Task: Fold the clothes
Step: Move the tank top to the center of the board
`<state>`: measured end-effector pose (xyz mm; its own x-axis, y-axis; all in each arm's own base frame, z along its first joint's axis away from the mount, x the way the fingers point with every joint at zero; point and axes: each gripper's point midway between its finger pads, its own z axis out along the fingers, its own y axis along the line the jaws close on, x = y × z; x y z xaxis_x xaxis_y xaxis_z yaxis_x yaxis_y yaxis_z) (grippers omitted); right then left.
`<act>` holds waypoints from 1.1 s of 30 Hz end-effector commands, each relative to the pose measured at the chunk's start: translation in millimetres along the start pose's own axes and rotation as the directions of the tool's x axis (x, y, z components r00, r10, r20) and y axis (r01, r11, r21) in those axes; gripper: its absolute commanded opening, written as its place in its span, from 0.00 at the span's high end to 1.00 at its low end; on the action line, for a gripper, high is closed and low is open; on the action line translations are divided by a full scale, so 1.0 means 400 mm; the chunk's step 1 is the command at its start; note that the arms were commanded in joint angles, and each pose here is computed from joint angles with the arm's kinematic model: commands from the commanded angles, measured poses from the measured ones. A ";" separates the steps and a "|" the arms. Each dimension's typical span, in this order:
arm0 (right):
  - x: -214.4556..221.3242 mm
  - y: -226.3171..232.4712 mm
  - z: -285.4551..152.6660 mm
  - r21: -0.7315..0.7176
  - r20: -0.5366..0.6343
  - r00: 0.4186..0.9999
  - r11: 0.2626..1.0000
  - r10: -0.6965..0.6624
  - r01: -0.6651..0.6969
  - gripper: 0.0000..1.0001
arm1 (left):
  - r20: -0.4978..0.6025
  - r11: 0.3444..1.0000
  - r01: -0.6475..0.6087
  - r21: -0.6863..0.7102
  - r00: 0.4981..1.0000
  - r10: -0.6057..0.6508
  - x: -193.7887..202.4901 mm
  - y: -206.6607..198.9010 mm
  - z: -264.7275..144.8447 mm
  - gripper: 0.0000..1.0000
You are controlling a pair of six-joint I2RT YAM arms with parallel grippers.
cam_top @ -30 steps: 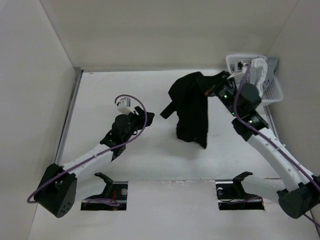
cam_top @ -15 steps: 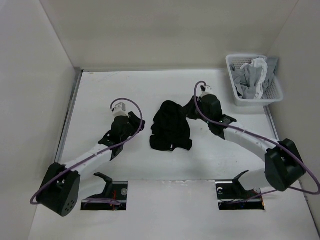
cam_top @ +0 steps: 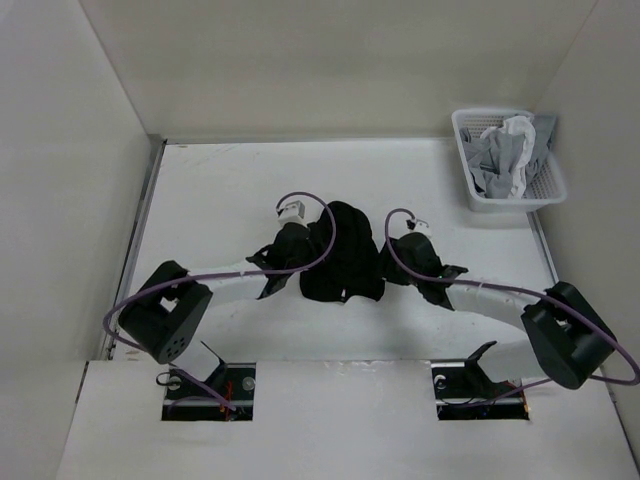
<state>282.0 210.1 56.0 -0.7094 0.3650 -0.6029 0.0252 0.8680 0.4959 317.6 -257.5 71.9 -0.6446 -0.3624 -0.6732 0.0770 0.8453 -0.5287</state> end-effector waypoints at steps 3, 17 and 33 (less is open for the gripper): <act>0.016 0.020 0.008 -0.016 0.003 1.000 0.999 0.031 -0.031 0.43 | 0.045 0.998 0.051 0.034 0.998 -0.052 -0.040 -0.048 0.041 0.54; 0.021 0.058 0.051 -0.066 -0.032 0.998 0.996 0.059 -0.061 0.81 | 0.067 0.989 0.114 0.095 0.990 -0.121 -0.078 -0.094 0.082 0.91; -0.577 0.341 -0.368 -0.226 0.541 0.840 0.953 -0.050 0.202 0.94 | 0.375 0.840 0.135 0.526 0.849 -0.372 -0.534 -0.234 -0.338 1.00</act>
<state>364.7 214.0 285.9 -0.3602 0.4821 -0.7986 -0.2097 0.7923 0.5729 366.4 -219.0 262.2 -0.3708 -0.7060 -0.6034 0.2179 0.5654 -0.7955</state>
